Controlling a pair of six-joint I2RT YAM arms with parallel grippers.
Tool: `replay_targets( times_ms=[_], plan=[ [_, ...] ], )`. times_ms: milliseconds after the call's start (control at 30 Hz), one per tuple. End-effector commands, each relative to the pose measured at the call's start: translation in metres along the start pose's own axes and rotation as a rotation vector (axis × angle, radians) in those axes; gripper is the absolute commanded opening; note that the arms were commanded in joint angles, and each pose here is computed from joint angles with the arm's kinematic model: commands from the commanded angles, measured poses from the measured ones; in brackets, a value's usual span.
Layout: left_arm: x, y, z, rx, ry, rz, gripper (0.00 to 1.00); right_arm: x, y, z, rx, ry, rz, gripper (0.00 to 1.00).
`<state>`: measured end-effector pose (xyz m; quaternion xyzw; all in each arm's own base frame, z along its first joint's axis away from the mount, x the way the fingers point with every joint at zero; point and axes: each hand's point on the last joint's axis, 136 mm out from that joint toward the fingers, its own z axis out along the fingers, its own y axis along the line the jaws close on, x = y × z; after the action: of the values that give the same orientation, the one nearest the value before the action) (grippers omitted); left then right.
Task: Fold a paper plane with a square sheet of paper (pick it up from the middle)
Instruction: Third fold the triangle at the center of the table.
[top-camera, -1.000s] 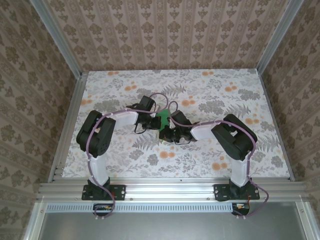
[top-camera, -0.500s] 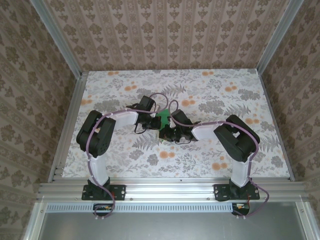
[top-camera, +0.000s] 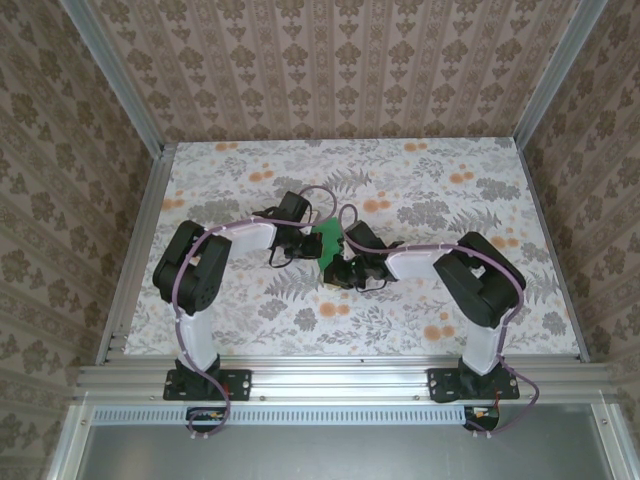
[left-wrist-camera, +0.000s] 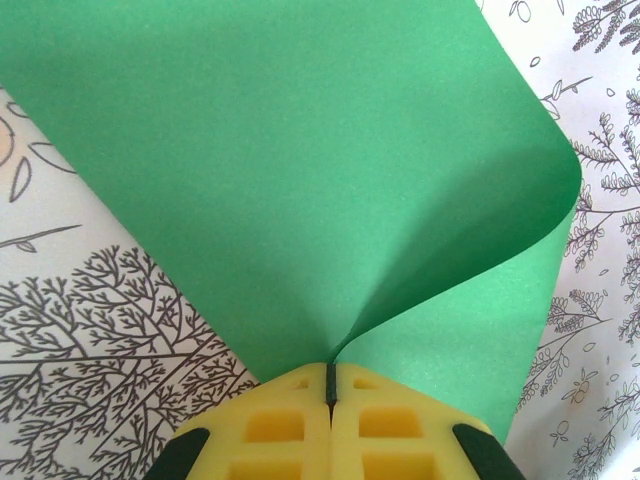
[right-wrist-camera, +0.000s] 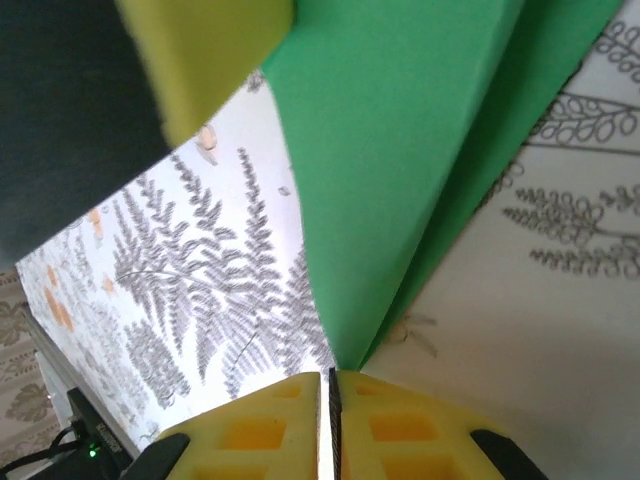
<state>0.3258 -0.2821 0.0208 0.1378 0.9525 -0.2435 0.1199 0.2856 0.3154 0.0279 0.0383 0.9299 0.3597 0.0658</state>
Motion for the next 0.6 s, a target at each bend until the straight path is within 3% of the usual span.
replay_targets(
  times_ms=[0, 100, 567],
  plan=[
    [0.026, 0.019, 0.014, -0.075, 0.092, -0.018, 0.0, -0.019, 0.017, -0.028, -0.02, -0.085, -0.038, 0.15],
    [0.026, 0.018, 0.013, -0.071, 0.091, -0.018, 0.0, -0.031, 0.012, -0.031, -0.002, -0.125, -0.026, 0.15],
    [0.024, 0.015, 0.012, -0.062, 0.089, -0.014, 0.0, -0.044, -0.002, 0.007, 0.031, -0.091, 0.032, 0.14]
  ],
)
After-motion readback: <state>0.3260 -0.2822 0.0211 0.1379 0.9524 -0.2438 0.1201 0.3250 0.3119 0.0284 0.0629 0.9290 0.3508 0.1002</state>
